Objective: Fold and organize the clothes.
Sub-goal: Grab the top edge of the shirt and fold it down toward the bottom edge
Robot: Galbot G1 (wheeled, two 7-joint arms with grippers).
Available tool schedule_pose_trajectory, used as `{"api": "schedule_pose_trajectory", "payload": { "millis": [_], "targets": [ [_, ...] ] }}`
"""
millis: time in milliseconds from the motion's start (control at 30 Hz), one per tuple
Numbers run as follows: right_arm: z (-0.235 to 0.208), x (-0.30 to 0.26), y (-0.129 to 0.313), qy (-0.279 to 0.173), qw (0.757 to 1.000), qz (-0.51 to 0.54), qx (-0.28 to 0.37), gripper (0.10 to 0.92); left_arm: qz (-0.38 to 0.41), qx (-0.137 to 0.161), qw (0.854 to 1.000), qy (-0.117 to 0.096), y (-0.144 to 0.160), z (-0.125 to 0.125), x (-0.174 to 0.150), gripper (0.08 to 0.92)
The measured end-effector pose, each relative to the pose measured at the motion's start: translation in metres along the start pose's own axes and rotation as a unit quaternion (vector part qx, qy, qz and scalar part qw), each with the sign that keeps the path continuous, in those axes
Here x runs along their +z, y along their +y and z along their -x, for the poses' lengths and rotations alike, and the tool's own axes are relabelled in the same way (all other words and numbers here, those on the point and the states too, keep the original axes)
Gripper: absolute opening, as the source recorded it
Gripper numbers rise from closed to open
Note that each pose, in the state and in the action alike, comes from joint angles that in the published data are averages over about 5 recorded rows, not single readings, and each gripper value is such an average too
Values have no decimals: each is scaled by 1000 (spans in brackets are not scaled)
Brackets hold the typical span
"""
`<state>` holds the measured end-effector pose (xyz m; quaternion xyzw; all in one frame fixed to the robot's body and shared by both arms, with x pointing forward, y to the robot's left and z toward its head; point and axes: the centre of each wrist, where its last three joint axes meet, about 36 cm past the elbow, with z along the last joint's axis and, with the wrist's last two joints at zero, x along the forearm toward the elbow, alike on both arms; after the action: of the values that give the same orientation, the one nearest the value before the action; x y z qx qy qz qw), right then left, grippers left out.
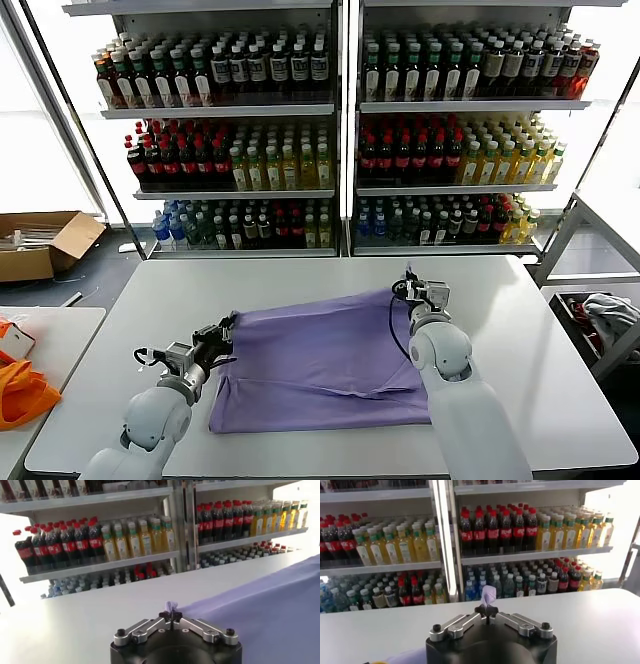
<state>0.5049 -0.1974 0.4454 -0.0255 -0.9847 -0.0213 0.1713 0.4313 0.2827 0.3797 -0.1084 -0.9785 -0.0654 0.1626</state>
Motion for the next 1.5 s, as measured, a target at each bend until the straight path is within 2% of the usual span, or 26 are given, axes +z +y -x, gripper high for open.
{"api": "schedule_pose_trajectory", "payload": {
  "millis": [367,767,1167,1500],
  "targets": [
    [-50,29,-16,15,1000,3,20,109,1,8,1000,2,-21,-38,16,84],
    [-86,53,-23,31,999,2,30,109,-2,10,1000,9,-35,-70,24,84],
    [-99,71,-26,51,998,-5,41,109,-2,12,1000,23,-47,-85,35,84],
    [-106,85,-21,62,997,-10,42,109,6,8,1000,24,-50,-89,36,90]
  ]
}}
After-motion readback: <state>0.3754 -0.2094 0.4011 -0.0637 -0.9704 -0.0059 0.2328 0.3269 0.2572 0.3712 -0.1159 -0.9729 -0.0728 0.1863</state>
